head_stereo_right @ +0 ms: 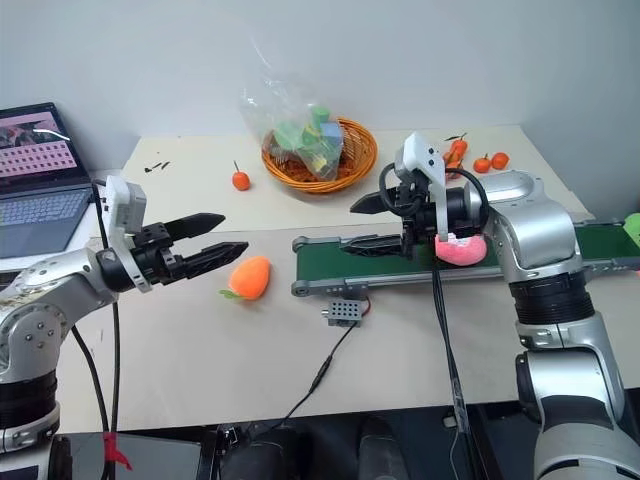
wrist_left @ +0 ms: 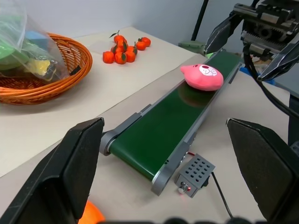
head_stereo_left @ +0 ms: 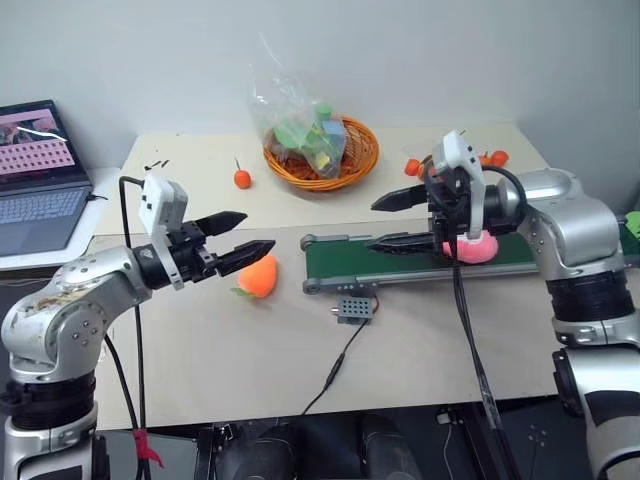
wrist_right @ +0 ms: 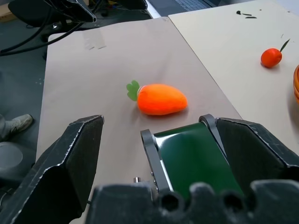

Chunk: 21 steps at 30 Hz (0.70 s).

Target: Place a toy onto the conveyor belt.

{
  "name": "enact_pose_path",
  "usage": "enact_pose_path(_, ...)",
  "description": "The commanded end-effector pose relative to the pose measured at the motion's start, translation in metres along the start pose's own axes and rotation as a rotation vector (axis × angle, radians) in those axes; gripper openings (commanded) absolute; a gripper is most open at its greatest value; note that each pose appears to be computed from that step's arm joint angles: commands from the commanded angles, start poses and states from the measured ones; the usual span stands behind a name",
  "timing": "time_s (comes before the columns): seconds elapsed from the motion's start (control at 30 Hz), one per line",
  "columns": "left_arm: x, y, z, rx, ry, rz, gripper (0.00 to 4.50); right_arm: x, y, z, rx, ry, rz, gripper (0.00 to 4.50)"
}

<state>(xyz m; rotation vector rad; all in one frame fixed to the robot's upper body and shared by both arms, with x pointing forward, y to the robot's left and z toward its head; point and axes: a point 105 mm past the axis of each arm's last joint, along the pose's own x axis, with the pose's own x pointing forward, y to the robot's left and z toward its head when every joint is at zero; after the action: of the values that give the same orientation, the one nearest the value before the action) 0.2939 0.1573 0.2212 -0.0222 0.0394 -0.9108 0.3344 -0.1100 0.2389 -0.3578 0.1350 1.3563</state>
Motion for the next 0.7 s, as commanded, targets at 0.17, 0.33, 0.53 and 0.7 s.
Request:
enact_pose_path(0.17, 0.0033, -0.0110, 0.0091, 0.018, -0.025, -0.036, 4.48, -0.0024, -0.0021, 0.0205, -0.070, -0.057, -0.002, 4.50)
enact_pose_path(0.33, 0.0057, -0.0113, 0.0129, 0.015, -0.033, -0.040, 4.48, -0.0014, -0.0024, 0.0183, -0.063, -0.062, -0.008, 4.50)
enact_pose_path(0.53, 0.0089, -0.0147, 0.0146, 0.005, -0.028, -0.068, 4.48, 0.0003, -0.0021, 0.0172, -0.057, -0.066, -0.009, 4.50)
enact_pose_path(0.7, 0.0093, -0.0122, 0.0177, 0.005, -0.039, -0.059, 4.48, -0.0004, -0.0025, 0.0181, -0.058, -0.067, -0.014, 4.50)
